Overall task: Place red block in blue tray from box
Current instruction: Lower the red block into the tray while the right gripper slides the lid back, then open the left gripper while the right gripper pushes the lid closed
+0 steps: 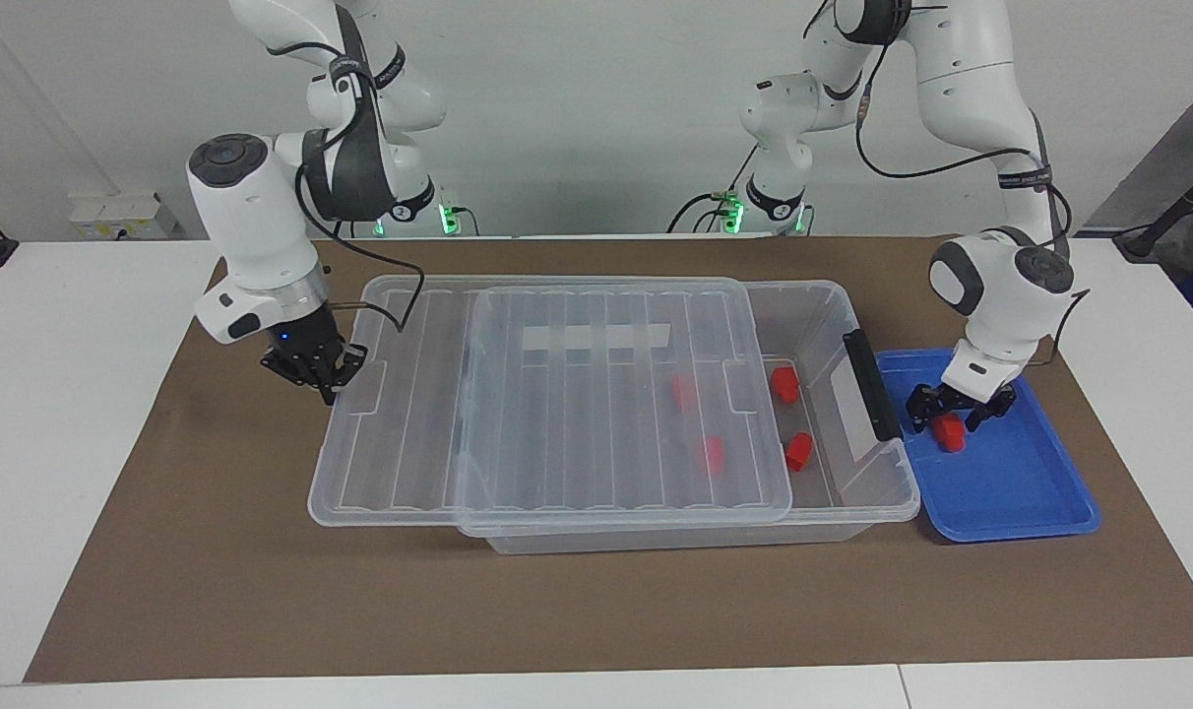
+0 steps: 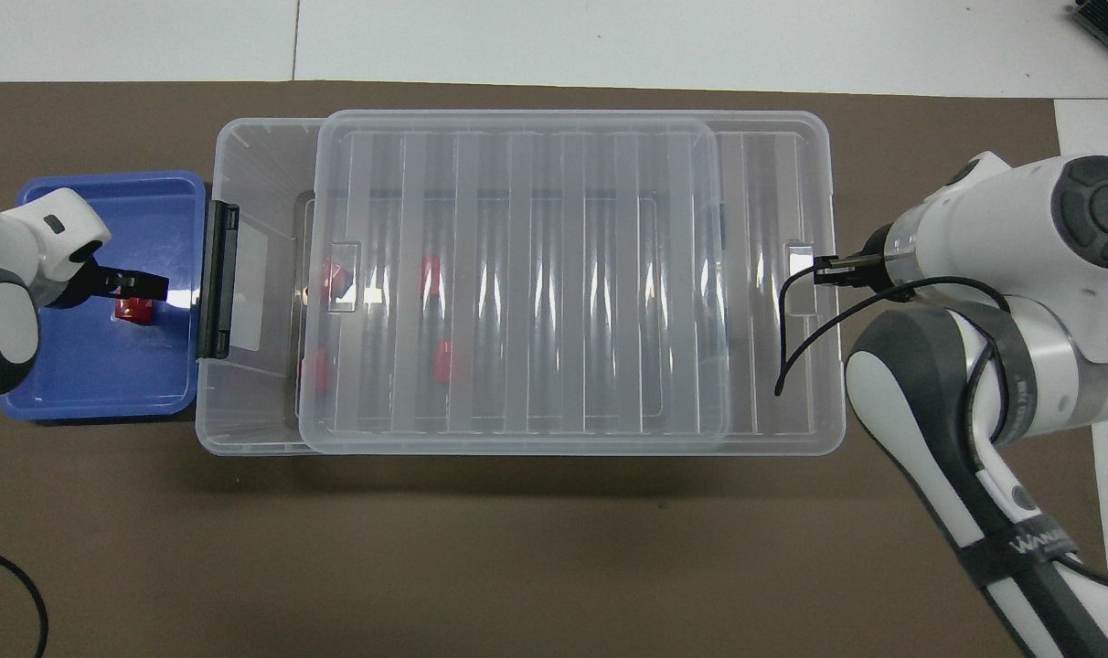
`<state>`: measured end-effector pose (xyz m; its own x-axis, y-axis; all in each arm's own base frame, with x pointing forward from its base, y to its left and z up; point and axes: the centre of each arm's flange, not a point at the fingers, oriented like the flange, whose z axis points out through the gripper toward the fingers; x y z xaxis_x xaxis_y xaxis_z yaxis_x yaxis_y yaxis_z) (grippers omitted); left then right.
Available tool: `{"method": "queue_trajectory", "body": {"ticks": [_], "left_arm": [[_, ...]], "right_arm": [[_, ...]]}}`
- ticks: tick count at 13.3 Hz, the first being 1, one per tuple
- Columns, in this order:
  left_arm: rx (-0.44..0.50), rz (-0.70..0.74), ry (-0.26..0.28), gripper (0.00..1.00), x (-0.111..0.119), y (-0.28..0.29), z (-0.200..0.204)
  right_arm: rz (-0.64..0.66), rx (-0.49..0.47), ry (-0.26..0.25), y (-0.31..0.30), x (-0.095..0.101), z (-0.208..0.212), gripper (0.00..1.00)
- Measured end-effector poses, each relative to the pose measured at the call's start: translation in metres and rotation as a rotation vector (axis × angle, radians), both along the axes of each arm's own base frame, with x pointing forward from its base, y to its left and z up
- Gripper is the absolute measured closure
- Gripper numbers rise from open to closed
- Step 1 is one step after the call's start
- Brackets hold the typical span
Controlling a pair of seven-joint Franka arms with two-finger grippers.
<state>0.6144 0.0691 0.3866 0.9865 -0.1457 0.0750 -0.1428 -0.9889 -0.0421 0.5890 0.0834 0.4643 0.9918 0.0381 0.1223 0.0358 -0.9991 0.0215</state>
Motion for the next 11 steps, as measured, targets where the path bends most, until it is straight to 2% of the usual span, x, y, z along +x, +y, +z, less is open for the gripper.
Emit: {"method": "queue_trajectory", "body": {"ticks": [3,6,8,11], "left_arm": [[-0.005,-0.024,0.020,0.00,-0.006,-0.023,0.096],[-0.007,-0.068,-0.007,0.00,-0.032,-0.051,0.169],[-0.006,-0.076,-0.034,0.00,-0.045,-0.056,0.193],[-0.008,-0.074,0.005,0.00,-0.051,-0.055,0.186]], "right_arm": [[0.030,-0.002,0.012,0.020,-0.005,0.000,0.99],[0.048,-0.001,0.014,0.039,-0.009,0.000,0.99],[0.053,0.001,0.014,0.054,-0.013,0.000,0.99],[0.048,0.007,0.012,0.079,-0.019,0.002,0.99]]}}
